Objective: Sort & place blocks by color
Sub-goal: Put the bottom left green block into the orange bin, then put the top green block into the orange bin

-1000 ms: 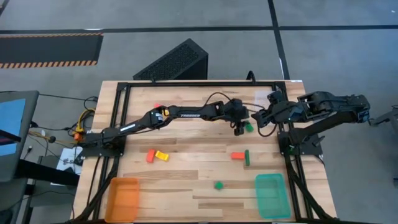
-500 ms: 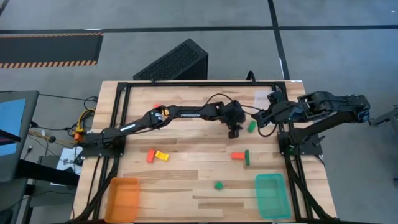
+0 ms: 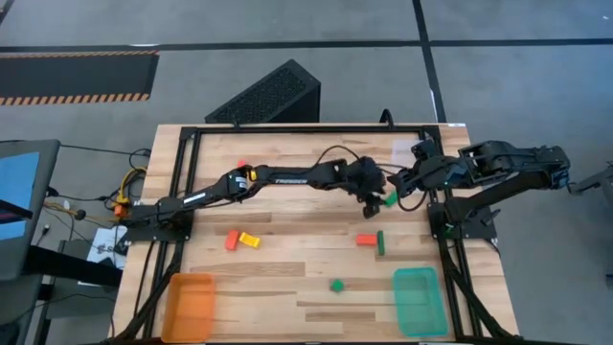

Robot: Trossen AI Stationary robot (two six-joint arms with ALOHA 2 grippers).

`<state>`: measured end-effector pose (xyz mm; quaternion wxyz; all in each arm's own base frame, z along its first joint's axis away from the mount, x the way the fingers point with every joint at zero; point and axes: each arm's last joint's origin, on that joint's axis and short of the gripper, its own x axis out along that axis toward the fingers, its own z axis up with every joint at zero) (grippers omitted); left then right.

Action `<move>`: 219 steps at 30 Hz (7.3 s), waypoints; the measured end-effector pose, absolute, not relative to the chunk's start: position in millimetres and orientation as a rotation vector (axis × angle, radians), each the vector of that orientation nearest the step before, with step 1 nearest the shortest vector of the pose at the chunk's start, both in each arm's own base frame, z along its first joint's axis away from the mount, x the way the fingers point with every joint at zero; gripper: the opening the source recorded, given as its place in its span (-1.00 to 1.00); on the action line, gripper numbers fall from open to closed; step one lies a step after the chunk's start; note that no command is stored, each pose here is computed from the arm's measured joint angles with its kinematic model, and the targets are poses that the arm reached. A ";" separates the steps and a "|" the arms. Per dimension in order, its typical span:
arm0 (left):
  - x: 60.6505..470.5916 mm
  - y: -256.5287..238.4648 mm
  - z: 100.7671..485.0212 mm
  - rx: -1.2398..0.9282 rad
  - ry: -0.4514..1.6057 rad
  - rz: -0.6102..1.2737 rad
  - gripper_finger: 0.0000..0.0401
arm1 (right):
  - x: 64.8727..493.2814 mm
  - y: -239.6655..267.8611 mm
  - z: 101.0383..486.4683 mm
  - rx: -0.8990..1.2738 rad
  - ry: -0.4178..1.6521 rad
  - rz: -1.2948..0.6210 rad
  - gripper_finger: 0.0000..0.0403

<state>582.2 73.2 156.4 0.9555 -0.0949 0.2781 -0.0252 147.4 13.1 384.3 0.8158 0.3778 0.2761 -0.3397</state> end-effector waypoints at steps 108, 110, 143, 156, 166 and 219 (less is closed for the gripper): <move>511.4 135.7 348.6 0.030 0.089 -0.155 -0.49 | 81.2 -3.9 410.3 0.948 0.104 -0.733 0.26; 510.7 135.5 350.5 0.026 0.081 -0.161 -0.49 | 85.0 -3.4 412.4 0.931 0.080 -0.710 0.26; 508.0 115.5 324.7 -0.150 0.368 -0.185 -0.49 | 88.6 -3.2 411.2 0.896 0.111 -0.695 0.22; 479.6 52.9 275.2 -0.140 1.015 -0.159 -0.49 | 84.1 3.6 409.5 0.806 0.176 -0.623 0.21; 418.4 9.4 259.9 -0.288 1.007 0.050 -0.49 | 91.3 21.1 387.6 0.755 0.302 -0.522 0.21; 103.4 -164.2 204.1 -0.321 1.490 -0.267 0.24 | 230.4 93.2 250.4 0.937 0.876 -0.871 0.21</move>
